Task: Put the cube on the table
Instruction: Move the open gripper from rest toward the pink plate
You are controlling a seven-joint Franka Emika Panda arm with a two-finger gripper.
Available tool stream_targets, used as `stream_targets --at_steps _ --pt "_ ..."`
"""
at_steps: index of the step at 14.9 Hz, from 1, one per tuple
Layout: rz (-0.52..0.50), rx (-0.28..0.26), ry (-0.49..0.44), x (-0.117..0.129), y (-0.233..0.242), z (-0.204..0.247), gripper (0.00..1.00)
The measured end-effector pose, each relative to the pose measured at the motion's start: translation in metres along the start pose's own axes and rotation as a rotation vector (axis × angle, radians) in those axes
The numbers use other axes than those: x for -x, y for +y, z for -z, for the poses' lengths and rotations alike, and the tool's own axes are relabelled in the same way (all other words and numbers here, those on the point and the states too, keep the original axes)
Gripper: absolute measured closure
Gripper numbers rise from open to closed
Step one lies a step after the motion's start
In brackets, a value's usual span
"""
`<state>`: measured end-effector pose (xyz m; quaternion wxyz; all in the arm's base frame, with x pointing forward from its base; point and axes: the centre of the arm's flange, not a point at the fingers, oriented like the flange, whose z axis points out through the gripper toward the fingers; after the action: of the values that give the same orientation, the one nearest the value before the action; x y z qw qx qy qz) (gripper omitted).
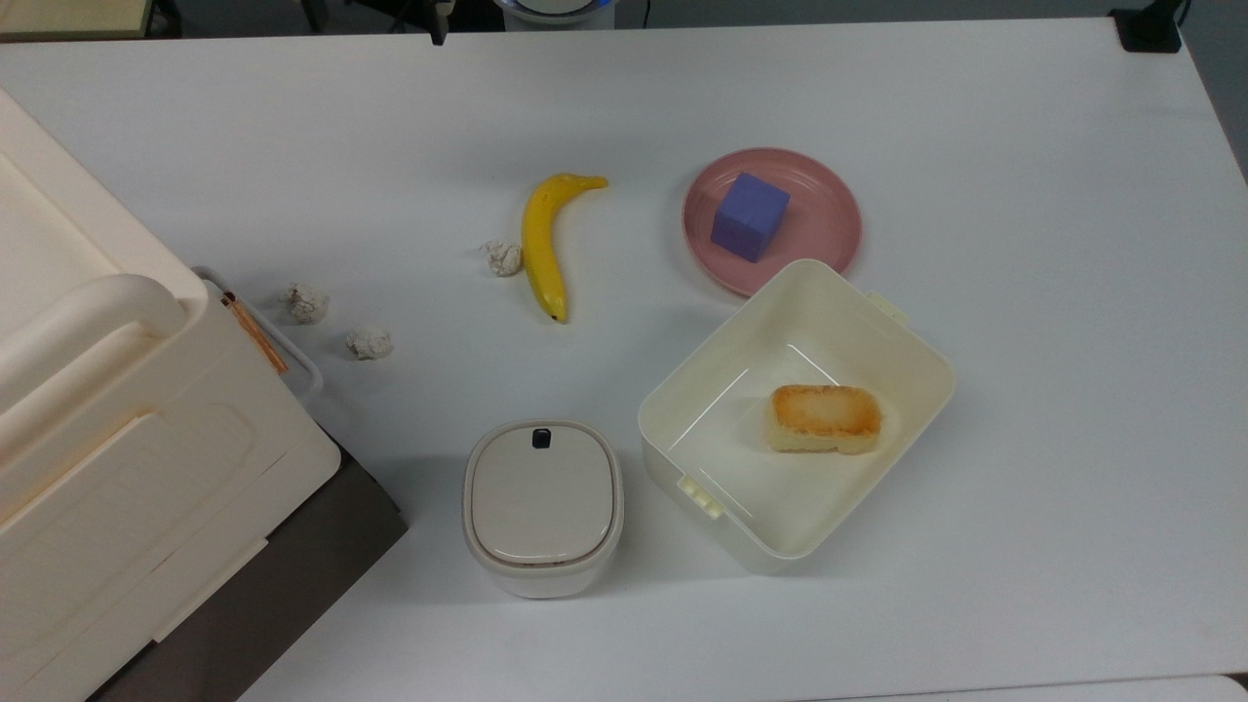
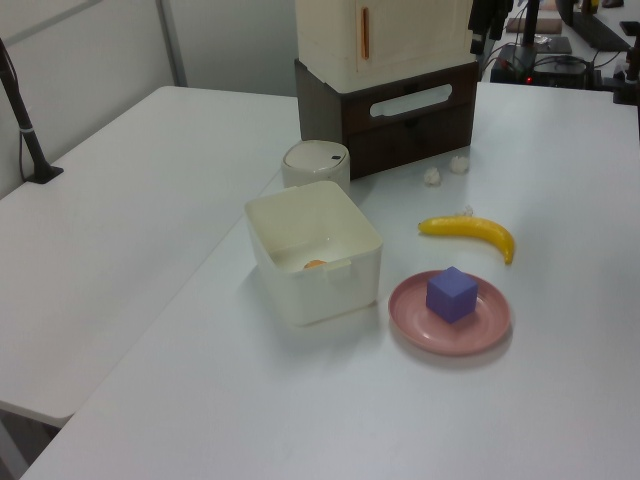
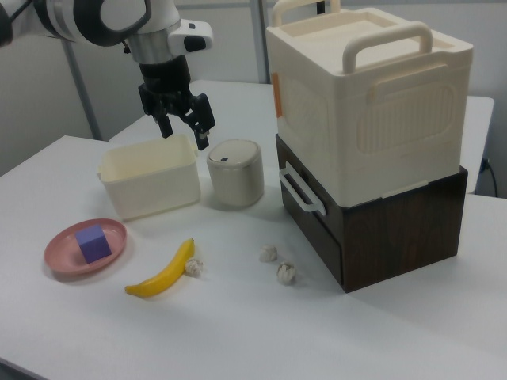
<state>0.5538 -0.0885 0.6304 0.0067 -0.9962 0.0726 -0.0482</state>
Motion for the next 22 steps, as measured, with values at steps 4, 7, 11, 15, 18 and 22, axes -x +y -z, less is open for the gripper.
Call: stream_targets --at_steps 4,7,11,15,18,22 --pt "-0.051 -0.013 -0.007 0.0 -0.001 -0.004 0.0" --pt "-0.063 -0.018 -0.012 0.0 -0.002 -0.006 0.0" --pt "-0.05 -0.019 -0.018 0.001 -0.012 -0.009 0.0" --pt "-0.053 -0.019 -0.021 0.001 -0.018 -0.01 0.0" --pt "-0.007 -0.02 -0.023 0.001 -0.019 -0.011 0.0" --pt "0.055 -0.02 -0.032 -0.001 -0.019 -0.017 0.0"
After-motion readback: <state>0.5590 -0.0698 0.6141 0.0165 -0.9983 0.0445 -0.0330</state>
